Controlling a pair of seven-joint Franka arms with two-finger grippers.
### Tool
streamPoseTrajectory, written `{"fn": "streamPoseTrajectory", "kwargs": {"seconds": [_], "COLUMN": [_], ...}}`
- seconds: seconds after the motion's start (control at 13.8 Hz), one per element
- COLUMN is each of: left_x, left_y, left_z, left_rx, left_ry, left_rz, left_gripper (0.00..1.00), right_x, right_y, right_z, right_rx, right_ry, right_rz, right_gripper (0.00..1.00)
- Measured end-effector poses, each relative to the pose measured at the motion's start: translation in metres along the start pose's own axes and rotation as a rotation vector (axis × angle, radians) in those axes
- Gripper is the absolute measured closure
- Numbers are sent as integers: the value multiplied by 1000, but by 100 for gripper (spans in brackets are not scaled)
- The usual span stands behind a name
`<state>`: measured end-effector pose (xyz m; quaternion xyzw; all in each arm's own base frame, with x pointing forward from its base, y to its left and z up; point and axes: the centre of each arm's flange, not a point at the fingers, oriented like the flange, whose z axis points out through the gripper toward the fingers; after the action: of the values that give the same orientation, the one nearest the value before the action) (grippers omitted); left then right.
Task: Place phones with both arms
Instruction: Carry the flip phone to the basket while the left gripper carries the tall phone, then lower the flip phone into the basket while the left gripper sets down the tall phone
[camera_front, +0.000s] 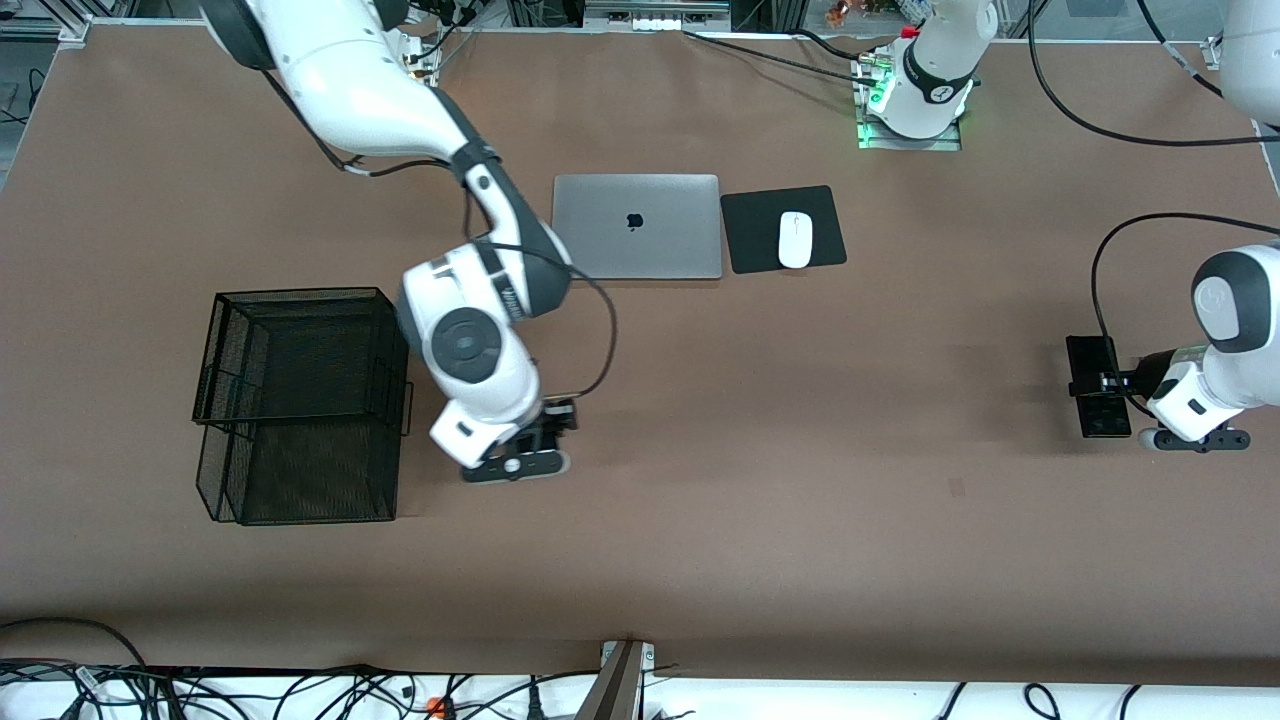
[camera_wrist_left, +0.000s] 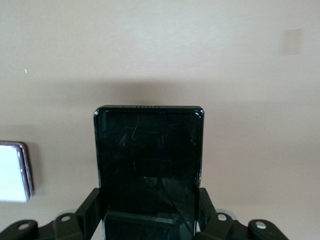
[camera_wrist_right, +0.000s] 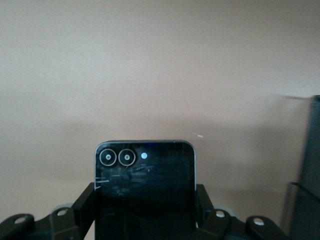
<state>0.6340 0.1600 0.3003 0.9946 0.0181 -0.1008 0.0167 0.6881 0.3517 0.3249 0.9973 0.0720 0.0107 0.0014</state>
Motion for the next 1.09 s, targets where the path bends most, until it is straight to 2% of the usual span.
{"fn": "streamPoseTrajectory", "kwargs": {"seconds": [0.29,0.44,0.65,0.87,1.09], "left_x": [-5,-3,-5,-19,-34], "left_y": [79,124,217,310,413], "left_z": [-68,-80,-84,-73,-46], "left_rx": [58,74,101,122,126], "left_ry": [-25,-12,9,20,76], "left_rz": [40,98,159,153,150], "left_gripper": [21,21,21,21,21], "right_x": [-1,-5,-23,-46,-70], "right_y": [63,103,168,234,294], "right_z": [-55,-71,-82,-87,-85], "right_rx": [15,21,15,-7,-17], "right_ry": [-70,-91,-131,-167,-206], "right_rz": [-27,-31,-31,-41,-37], "right_gripper": [19,19,19,19,19]}}
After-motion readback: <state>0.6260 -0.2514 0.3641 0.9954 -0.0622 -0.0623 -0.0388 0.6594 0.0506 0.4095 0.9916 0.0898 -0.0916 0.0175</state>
